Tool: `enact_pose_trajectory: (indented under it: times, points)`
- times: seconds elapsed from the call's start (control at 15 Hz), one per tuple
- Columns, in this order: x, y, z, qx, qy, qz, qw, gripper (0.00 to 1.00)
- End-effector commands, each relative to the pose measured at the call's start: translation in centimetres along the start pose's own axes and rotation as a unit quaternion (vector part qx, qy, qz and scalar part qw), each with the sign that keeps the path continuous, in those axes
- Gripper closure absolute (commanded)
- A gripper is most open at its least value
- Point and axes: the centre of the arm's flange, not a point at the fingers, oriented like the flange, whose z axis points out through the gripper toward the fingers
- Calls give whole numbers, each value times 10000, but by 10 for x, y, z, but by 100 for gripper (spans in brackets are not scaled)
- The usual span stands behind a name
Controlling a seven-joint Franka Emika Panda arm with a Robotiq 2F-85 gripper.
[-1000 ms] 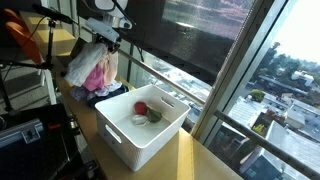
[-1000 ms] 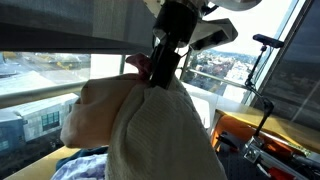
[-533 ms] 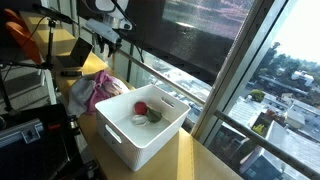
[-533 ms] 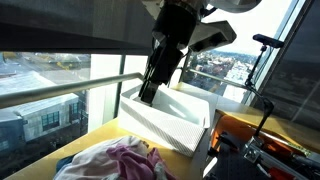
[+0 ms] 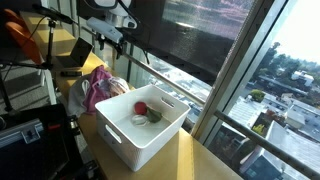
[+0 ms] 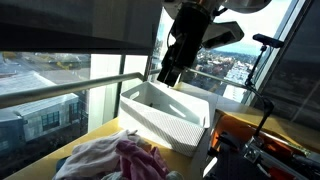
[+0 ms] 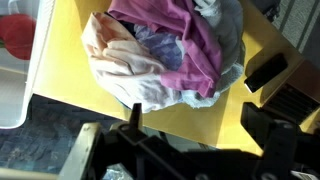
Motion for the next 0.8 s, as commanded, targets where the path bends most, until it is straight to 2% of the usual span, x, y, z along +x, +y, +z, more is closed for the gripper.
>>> enact_pose_trajectory:
  times: [0.0,0.2,0.33,0.6,0.67,0.73]
  points:
    - [-34,39,-54,-325,332,11,9989,0]
    - [-52,75,-83,-637,597,-273,9958,0]
    - [-67,91,-90,-896,659,-681,9915,0]
    - [-96,130,-69,-1427,435,-1433,9784,0]
    - [-103,141,-66,-1475,372,-1474,9773,0]
    - [-88,125,-72,-1284,407,-1246,9830,0]
